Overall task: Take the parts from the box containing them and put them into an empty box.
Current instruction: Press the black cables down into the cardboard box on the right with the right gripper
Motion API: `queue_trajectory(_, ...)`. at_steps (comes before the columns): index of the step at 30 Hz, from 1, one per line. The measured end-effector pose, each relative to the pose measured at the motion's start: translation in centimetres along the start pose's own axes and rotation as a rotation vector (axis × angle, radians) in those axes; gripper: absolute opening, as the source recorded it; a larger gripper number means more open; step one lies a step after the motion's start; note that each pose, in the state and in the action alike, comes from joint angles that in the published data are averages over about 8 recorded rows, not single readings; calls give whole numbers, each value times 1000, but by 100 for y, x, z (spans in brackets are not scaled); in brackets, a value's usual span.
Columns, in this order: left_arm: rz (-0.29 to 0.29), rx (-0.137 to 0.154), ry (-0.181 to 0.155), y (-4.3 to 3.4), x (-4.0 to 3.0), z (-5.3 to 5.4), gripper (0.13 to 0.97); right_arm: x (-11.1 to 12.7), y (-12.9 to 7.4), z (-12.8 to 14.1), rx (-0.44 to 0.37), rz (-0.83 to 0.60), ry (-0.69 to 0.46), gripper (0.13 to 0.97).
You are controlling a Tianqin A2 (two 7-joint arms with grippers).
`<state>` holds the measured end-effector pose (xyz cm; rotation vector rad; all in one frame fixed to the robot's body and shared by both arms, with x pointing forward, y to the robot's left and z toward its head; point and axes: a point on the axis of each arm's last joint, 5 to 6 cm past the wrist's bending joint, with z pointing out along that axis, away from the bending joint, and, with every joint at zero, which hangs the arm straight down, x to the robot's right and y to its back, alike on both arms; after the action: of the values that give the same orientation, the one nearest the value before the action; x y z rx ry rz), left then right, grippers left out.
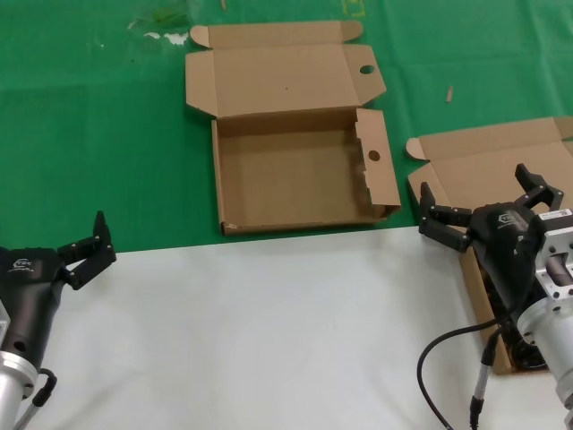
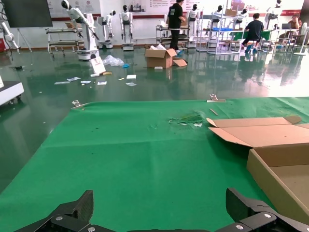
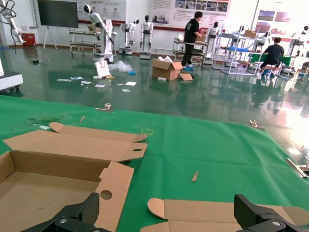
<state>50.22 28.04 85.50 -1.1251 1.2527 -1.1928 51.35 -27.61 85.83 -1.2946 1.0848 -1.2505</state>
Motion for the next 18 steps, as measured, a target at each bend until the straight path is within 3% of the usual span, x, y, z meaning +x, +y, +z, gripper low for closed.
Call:
queue_trajectory(11, 0, 0, 0, 0, 0, 0, 966, 139, -22, -100, -20, -145, 11, 966)
queue_trajectory(18, 0, 0, 0, 0, 0, 0, 966, 313, -116, -348, -49, -347, -91, 966)
